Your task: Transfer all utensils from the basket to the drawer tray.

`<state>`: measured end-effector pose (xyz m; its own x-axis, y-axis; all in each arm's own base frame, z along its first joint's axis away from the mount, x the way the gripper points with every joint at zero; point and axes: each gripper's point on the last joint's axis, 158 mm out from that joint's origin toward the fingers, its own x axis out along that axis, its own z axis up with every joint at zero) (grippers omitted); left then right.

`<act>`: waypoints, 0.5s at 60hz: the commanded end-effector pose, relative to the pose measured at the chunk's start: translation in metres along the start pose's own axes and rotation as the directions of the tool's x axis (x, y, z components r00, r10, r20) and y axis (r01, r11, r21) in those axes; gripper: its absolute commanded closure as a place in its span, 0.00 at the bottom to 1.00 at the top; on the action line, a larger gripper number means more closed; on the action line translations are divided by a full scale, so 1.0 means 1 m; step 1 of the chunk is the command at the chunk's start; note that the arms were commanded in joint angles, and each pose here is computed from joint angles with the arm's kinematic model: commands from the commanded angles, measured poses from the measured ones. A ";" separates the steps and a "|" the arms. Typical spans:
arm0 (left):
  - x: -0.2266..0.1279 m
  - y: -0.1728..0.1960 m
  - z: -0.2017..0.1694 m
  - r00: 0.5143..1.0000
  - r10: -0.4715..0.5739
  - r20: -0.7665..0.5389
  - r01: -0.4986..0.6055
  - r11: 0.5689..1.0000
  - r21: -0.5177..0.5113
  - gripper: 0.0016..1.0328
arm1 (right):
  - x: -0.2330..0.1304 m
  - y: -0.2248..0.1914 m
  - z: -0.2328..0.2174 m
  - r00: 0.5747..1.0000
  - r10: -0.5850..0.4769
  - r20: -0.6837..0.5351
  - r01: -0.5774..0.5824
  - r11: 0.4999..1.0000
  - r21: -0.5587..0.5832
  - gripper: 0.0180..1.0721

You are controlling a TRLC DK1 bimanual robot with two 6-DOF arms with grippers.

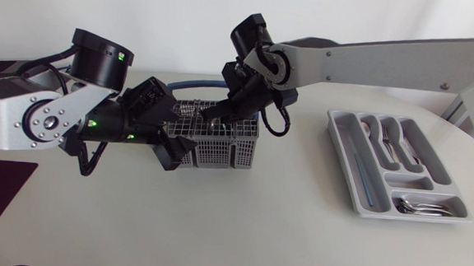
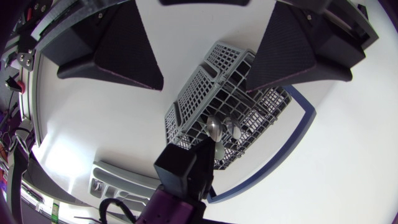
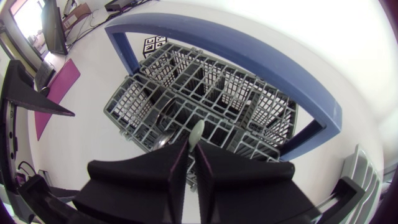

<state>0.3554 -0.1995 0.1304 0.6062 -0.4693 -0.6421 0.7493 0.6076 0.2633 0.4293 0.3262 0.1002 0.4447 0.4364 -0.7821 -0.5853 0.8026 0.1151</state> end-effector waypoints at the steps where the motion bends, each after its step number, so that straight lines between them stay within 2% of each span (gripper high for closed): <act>1: -0.003 -0.008 -0.004 1.000 -0.016 0.002 0.016 1.000 0.025 0.10 | 0.009 0.006 -0.004 1.000 0.011 -0.010 -0.011 1.000 -0.013 0.93; 30: -0.003 -0.010 -0.006 1.000 -0.020 -0.001 0.020 0.999 0.029 0.10 | -0.010 0.015 -0.001 0.998 -0.032 0.048 0.036 0.996 -0.079 0.95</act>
<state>0.3546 -0.1993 0.1346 0.6122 -0.4724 -0.6341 0.7471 0.6082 0.2682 0.4293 0.3306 0.1049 0.4934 0.4255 -0.7586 -0.5985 0.7990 0.0588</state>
